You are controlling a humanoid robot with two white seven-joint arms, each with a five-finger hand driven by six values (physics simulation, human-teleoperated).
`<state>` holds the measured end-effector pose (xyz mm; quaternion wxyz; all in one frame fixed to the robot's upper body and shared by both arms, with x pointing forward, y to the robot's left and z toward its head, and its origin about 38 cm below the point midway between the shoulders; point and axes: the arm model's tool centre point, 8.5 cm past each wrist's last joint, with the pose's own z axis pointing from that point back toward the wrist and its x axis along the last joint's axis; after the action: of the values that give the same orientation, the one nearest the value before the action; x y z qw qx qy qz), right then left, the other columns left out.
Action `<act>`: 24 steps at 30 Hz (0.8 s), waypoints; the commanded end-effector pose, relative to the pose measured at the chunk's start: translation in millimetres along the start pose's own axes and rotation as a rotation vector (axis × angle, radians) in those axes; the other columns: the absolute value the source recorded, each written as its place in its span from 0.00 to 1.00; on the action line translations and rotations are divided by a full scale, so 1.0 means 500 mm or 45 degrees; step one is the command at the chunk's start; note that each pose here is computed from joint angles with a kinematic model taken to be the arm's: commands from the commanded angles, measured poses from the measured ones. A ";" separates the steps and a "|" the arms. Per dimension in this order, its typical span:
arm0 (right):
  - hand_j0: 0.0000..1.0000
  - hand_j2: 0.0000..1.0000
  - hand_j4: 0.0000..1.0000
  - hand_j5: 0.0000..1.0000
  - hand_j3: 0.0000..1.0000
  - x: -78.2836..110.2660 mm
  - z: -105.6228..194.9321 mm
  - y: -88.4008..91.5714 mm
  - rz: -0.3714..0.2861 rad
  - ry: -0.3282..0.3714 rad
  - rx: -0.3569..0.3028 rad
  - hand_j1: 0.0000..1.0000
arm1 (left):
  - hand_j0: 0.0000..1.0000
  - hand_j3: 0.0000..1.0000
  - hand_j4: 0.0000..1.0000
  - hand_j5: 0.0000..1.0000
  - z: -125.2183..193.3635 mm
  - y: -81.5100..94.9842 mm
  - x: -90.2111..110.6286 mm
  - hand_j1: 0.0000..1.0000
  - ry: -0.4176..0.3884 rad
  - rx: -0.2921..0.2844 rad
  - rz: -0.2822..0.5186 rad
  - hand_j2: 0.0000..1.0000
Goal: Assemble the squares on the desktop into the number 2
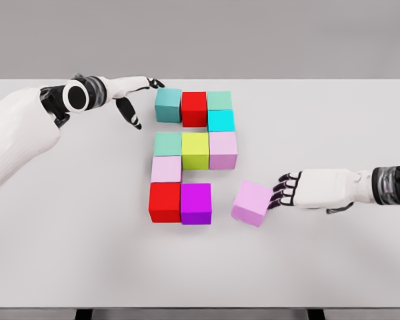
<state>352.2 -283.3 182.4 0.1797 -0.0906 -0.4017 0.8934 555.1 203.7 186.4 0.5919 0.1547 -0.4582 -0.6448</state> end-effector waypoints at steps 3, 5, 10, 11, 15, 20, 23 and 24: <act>1.00 1.00 1.00 1.00 1.00 0.002 -0.006 -0.006 -0.005 -0.010 -0.017 1.00 | 1.00 1.00 1.00 1.00 0.002 0.000 0.000 1.00 -0.014 -0.007 -0.008 1.00; 1.00 1.00 1.00 1.00 1.00 0.003 -0.007 -0.005 -0.004 -0.011 -0.015 1.00 | 1.00 1.00 1.00 1.00 0.003 0.001 -0.002 1.00 -0.012 -0.005 -0.007 1.00; 1.00 1.00 1.00 1.00 1.00 -0.006 0.001 -0.017 0.011 0.006 -0.025 1.00 | 1.00 1.00 1.00 1.00 0.014 0.010 -0.024 1.00 0.014 0.007 0.000 1.00; 1.00 1.00 1.00 1.00 1.00 -0.009 0.005 -0.025 0.018 0.012 -0.033 1.00 | 1.00 1.00 1.00 1.00 0.022 0.013 -0.039 1.00 0.032 0.012 0.005 1.00; 1.00 1.00 1.00 1.00 1.00 -0.016 0.015 -0.033 0.016 0.021 -0.044 1.00 | 1.00 1.00 1.00 1.00 0.027 0.011 -0.043 1.00 -0.006 0.006 -0.013 1.00; 1.00 1.00 1.00 1.00 1.00 -0.012 0.011 -0.031 0.013 0.011 -0.042 1.00 | 1.00 1.00 1.00 1.00 0.023 -0.019 -0.051 1.00 -0.031 -0.040 -0.054 1.00; 1.00 1.00 1.00 1.00 1.00 -0.008 0.001 -0.033 0.010 -0.005 -0.053 1.00 | 1.00 1.00 1.00 1.00 0.032 -0.016 -0.063 1.00 -0.040 -0.038 -0.068 1.00; 1.00 1.00 1.00 1.00 1.00 -0.007 0.000 -0.036 0.011 -0.008 -0.058 1.00 | 1.00 1.00 1.00 1.00 0.034 -0.016 -0.066 1.00 -0.036 -0.037 -0.068 1.00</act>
<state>360.1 -276.0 196.3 0.1718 -0.0964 -0.4184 0.8866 546.6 235.7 177.7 0.5723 0.1487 -0.4525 -0.6675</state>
